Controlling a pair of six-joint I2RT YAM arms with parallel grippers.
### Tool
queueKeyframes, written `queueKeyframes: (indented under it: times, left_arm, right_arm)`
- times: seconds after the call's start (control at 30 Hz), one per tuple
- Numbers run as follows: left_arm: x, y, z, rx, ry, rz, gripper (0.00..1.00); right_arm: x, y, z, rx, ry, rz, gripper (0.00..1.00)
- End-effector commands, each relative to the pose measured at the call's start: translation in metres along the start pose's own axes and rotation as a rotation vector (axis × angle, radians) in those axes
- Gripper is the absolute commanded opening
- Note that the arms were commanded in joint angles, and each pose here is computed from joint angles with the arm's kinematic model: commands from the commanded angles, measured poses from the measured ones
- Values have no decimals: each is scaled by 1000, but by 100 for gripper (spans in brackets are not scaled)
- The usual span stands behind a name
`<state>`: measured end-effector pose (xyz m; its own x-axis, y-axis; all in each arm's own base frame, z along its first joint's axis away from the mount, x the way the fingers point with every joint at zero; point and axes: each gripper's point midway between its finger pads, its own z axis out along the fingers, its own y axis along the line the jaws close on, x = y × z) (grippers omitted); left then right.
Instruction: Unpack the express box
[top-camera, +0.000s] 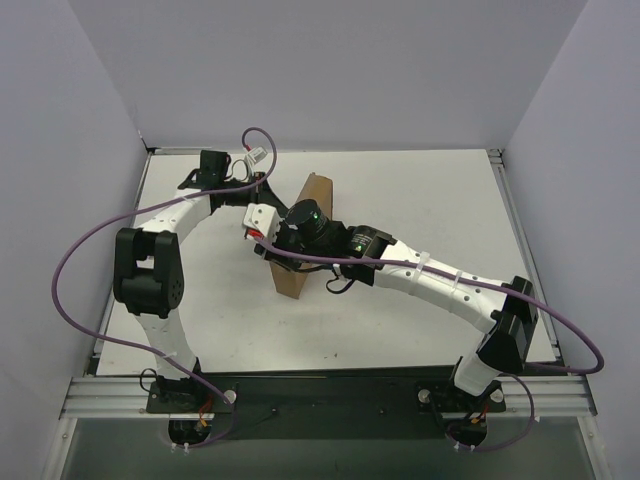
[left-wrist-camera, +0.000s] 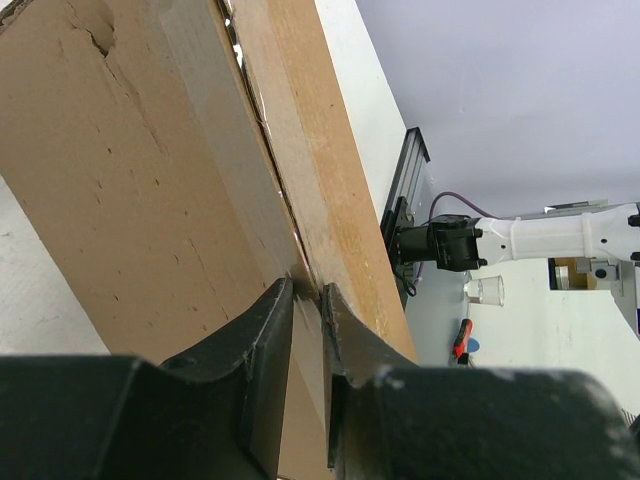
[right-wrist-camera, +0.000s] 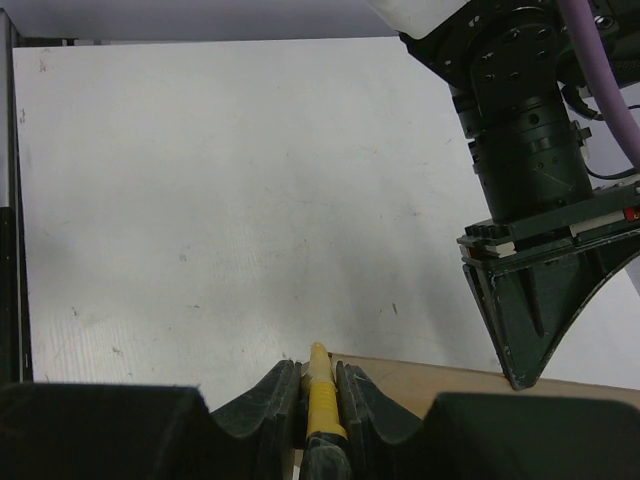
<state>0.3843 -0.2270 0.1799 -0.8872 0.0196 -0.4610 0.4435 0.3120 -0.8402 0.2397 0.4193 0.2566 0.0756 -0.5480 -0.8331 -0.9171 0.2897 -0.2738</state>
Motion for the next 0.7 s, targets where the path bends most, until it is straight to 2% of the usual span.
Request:
queueKeyframes:
  times: [0.0, 0.47, 0.67]
  left_arm:
    - [49, 64, 19, -189, 86, -110, 26]
    - [46, 66, 21, -184, 88, -107, 26]
    - [49, 71, 20, -195, 104, -91, 25]
  right_arm:
    - [-20, -13, -18, 49, -62, -47, 0]
    - [-2, -15, -19, 37, 4, -66, 0]
    - [8, -22, -26, 7, 48, -4, 0]
